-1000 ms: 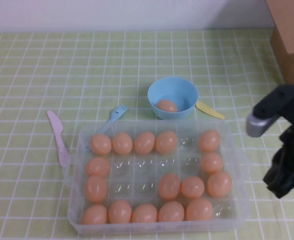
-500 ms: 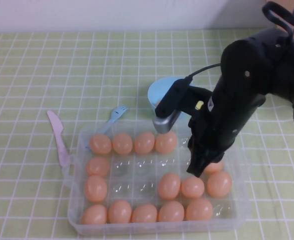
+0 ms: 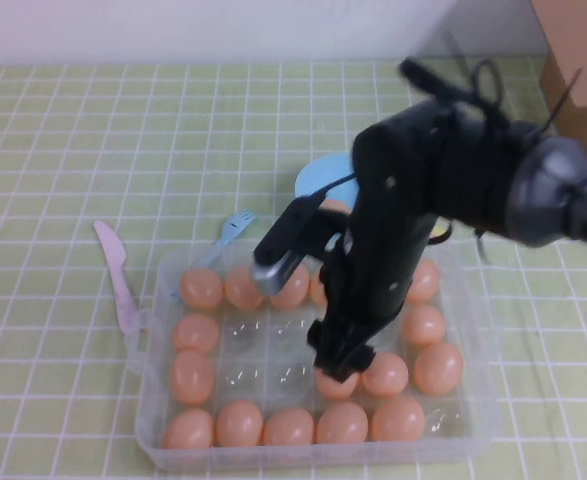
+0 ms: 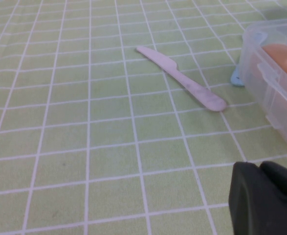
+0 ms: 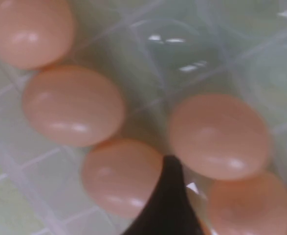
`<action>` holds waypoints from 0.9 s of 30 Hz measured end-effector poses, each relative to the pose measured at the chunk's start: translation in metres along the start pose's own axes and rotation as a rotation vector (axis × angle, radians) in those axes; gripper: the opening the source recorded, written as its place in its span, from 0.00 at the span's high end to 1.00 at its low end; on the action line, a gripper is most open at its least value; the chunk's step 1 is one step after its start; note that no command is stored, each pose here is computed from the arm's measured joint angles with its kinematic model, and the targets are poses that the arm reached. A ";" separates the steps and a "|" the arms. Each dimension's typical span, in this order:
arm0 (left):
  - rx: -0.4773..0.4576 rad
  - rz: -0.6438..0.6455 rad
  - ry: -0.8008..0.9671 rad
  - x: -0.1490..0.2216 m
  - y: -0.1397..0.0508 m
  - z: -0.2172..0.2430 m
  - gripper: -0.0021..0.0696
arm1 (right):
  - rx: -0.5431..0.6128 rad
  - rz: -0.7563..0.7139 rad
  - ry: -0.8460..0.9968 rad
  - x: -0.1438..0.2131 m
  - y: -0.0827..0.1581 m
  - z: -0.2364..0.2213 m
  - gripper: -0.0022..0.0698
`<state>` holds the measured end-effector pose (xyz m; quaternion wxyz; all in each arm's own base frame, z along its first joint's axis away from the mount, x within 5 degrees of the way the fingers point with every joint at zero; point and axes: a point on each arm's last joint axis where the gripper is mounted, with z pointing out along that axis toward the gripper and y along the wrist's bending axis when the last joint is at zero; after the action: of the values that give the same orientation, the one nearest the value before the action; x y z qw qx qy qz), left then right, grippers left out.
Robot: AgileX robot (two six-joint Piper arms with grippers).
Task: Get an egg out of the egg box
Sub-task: Pick up the egg from the plastic box
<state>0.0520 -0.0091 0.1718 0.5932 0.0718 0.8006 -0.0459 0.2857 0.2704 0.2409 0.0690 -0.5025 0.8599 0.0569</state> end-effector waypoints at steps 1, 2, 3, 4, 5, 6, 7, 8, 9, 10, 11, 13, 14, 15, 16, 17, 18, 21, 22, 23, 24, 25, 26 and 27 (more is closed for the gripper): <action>0.000 0.000 0.000 0.000 0.000 0.000 0.98 | -0.003 -0.012 0.005 -0.001 0.003 0.002 0.24; 0.000 0.000 0.000 0.000 0.000 0.000 0.98 | -0.008 -0.028 0.013 -0.004 0.008 0.008 0.24; 0.000 0.000 0.000 0.000 0.000 0.000 0.98 | -0.010 -0.038 0.016 -0.005 0.011 0.011 0.24; 0.000 0.000 0.000 0.000 0.000 0.000 0.98 | -0.011 -0.041 0.012 -0.006 0.012 0.013 0.24; 0.000 0.000 0.000 0.000 0.000 0.000 0.98 | -0.012 -0.042 0.012 -0.007 0.012 0.016 0.25; 0.000 0.000 0.000 0.000 0.000 0.000 0.98 | -0.013 -0.042 0.014 -0.008 0.012 0.018 0.25; 0.000 0.000 0.000 0.000 0.000 0.000 0.98 | -0.012 -0.042 0.017 -0.008 0.011 0.019 0.25; 0.000 0.000 0.000 0.000 0.000 0.000 0.98 | -0.011 -0.043 0.021 -0.008 0.011 0.021 0.25; 0.000 0.000 0.000 0.000 0.000 0.000 0.98 | -0.013 -0.042 0.026 -0.008 0.011 0.023 0.25; 0.000 0.000 0.000 0.000 0.000 0.000 0.98 | -0.014 -0.042 0.030 -0.008 0.011 0.025 0.26; 0.000 0.000 0.000 0.000 0.000 0.000 0.98 | -0.015 -0.041 0.035 -0.008 0.010 0.027 0.26; -0.001 0.002 0.000 0.000 0.000 0.000 0.98 | -0.013 -0.043 0.044 -0.008 0.010 0.030 0.28; -0.001 0.002 0.000 0.000 0.000 0.000 0.98 | -0.010 -0.045 0.049 -0.008 0.009 0.032 0.30; -0.001 0.002 0.000 0.000 0.000 0.000 0.98 | -0.010 -0.046 0.054 -0.008 0.009 0.033 0.32; -0.001 0.002 0.000 0.000 0.000 0.000 0.98 | -0.010 -0.046 0.057 -0.008 0.009 0.035 0.33; -0.001 0.002 0.002 0.000 0.000 0.000 0.98 | -0.010 -0.045 0.061 -0.008 0.008 0.036 0.36; -0.001 0.002 0.002 0.000 0.000 0.000 0.98 | -0.007 -0.046 0.065 -0.008 0.007 0.037 0.38; -0.001 0.002 0.002 0.000 0.000 0.000 0.98 | -0.007 -0.046 0.066 -0.008 0.007 0.038 0.40; -0.001 0.002 0.002 0.000 0.000 0.000 0.98 | -0.006 -0.047 0.067 -0.008 0.007 0.038 0.40; -0.001 0.002 0.002 0.000 0.000 0.000 0.98 | -0.006 -0.047 0.067 -0.008 0.007 0.038 0.40; -0.001 0.002 0.002 0.000 0.000 0.000 0.98 | -0.005 -0.047 0.065 -0.008 0.007 0.037 0.40; -0.001 0.002 0.002 0.000 0.000 0.000 0.98 | -0.005 -0.043 0.063 -0.009 0.007 0.036 0.40; -0.001 0.002 0.002 0.000 0.000 0.000 0.98 | -0.006 -0.039 0.068 -0.010 0.007 0.036 0.41; -0.001 0.002 0.002 0.000 0.000 0.000 0.98 | -0.006 -0.028 0.066 -0.012 0.007 0.033 0.42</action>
<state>0.0519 -0.0090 0.1717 0.5925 0.0724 0.8011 -0.0451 0.2876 0.2890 0.2111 0.0400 -0.5161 0.8546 0.0418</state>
